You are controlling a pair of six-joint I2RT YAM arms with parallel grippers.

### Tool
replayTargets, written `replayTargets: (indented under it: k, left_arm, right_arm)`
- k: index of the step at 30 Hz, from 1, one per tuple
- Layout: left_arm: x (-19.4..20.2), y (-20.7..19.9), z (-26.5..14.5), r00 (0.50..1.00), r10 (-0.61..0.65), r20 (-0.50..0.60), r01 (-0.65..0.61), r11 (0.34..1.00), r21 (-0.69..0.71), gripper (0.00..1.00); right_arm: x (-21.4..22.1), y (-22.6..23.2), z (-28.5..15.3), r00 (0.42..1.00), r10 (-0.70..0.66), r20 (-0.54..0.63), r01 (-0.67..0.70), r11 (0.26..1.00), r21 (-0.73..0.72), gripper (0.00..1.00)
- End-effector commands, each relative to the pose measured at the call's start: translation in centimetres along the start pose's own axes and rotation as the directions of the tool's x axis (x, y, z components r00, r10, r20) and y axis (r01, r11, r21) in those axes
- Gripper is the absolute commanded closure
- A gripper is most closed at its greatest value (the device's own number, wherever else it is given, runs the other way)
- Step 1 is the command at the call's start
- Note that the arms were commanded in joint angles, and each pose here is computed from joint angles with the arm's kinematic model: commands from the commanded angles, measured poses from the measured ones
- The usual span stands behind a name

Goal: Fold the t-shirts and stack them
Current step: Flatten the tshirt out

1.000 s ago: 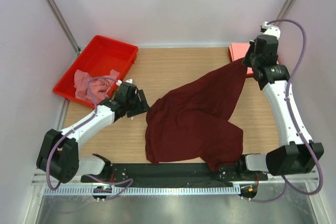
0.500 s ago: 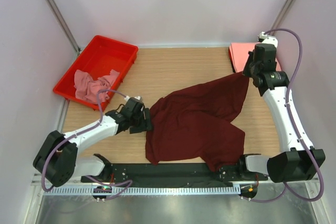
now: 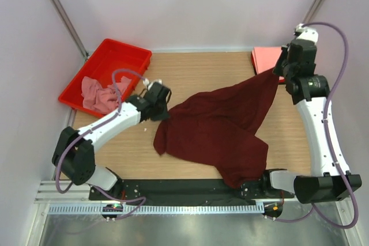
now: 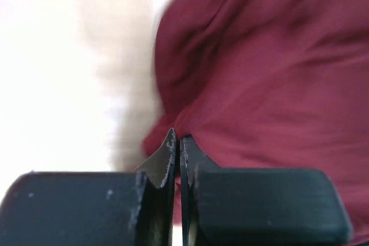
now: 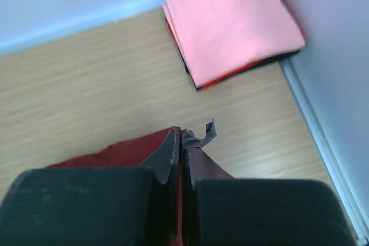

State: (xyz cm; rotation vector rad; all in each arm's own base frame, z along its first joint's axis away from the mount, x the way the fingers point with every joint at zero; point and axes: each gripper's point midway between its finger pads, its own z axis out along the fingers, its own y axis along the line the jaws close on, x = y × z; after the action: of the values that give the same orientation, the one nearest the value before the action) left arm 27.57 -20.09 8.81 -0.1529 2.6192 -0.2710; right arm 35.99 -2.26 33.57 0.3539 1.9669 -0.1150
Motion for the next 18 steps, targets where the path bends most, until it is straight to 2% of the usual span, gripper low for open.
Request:
replayTargets:
  k: [1, 3, 5, 8, 10, 12, 16, 18]
  left_arm:
    - [-9.1, 0.8, -9.5, 0.951, 0.035, 0.308, -0.006, 0.996, -0.093, 1.0]
    - [-11.3, 0.8, -12.7, 0.926, 0.036, 0.376, 0.003, 0.995, -0.102, 1.0]
    - [-11.8, 1.1, -13.8, 0.919, 0.04, 0.393, 0.004, 0.994, -0.109, 1.0]
    - [-11.1, 1.5, -14.0, 0.923, 0.038, 0.383, 0.003, 0.995, -0.104, 1.0]
    - [-9.4, 1.4, -13.1, 0.94, 0.036, 0.338, -0.011, 0.997, -0.074, 1.0]
    - [-7.4, 0.2, -12.3, 0.958, 0.039, 0.283, -0.04, 0.999, -0.003, 1.0]
    - [1.5, -0.7, -8.4, 0.992, 0.093, 0.082, -0.101, 0.99, 0.102, 1.0]
    - [5.4, -2.7, -7.8, 0.994, 0.106, 0.002, -0.104, 0.972, 0.213, 1.0]
  right_arm:
    - [-7.3, -0.7, -3.7, 0.978, 0.026, 0.208, -0.028, 1.0, 0.009, 0.99]
    - [-8.8, -1.1, -5.0, 0.966, 0.027, 0.256, -0.033, 0.999, 0.018, 0.99]
    - [-9.7, -1.3, -5.7, 0.955, 0.026, 0.294, -0.032, 0.999, 0.015, 0.99]
    - [-9.8, -1.5, -6.5, 0.948, 0.029, 0.317, -0.033, 0.999, 0.006, 0.99]
    - [-8.9, -1.5, -6.5, 0.957, 0.014, 0.289, -0.017, 1.0, 0.008, 0.99]
    - [-7.7, -2.1, -6.3, 0.969, 0.002, 0.249, -0.011, 0.999, 0.036, 0.99]
    - [-3.1, -4.6, -5.8, 0.994, -0.045, 0.096, 0.029, 0.987, 0.159, 0.99]
    - [-0.9, -5.2, -5.5, 0.999, -0.045, 0.028, 0.039, 0.982, 0.182, 0.99]
